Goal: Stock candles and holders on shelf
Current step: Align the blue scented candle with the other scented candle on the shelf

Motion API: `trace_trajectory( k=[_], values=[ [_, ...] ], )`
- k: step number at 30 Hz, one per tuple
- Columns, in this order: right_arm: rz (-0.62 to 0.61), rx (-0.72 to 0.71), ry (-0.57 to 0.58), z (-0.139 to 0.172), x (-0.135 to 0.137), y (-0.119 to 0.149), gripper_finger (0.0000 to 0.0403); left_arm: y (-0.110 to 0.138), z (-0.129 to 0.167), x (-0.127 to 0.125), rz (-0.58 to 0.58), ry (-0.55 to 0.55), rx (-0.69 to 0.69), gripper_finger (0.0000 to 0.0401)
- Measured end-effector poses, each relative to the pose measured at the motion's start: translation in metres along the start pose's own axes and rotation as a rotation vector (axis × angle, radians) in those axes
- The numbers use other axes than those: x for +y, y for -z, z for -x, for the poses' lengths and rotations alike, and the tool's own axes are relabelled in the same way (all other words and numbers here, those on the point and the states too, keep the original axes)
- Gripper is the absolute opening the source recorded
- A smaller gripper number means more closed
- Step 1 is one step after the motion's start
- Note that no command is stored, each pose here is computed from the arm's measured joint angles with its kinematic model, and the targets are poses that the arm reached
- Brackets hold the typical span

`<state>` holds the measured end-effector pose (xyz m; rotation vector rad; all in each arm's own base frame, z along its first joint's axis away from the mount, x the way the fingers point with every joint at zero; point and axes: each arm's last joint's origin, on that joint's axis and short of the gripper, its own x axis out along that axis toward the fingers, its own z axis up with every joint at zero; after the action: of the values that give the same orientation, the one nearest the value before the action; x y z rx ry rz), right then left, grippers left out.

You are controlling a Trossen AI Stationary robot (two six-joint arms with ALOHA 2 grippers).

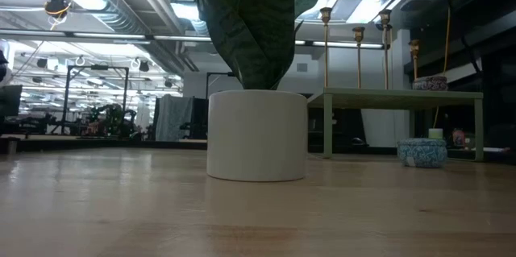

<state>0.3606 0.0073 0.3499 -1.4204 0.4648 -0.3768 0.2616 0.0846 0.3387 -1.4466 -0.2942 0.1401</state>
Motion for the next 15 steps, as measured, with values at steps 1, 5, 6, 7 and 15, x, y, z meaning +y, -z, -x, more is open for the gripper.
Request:
trace_trajectory(
  k=[1,5,6,7,15],
  values=[
    [-0.001,0.001,0.001,-0.0002,-0.0002,0.0005,0.0015,-0.0002,0.0000,0.0000,0.000,0.000,-0.005,0.0205],
    [-0.005,0.003,0.006,-0.0004,-0.0010,0.0010,0.0034,-0.0005,0.0000,-0.0001,0.001,0.000,-0.013,0.0196],
    [-0.005,0.003,0.006,-0.0004,-0.0010,0.0010,0.0042,-0.0005,0.0000,-0.0003,0.002,0.002,-0.013,0.0196],
    [-0.006,0.002,0.007,-0.0004,-0.0011,0.0010,0.0051,-0.0006,0.0000,-0.0004,0.003,0.003,-0.013,0.0195],
    [-0.039,0.008,0.002,-0.0011,0.0000,0.0012,0.0136,-0.0007,0.0000,-0.0011,0.019,0.010,-0.023,0.0191]
  ],
)
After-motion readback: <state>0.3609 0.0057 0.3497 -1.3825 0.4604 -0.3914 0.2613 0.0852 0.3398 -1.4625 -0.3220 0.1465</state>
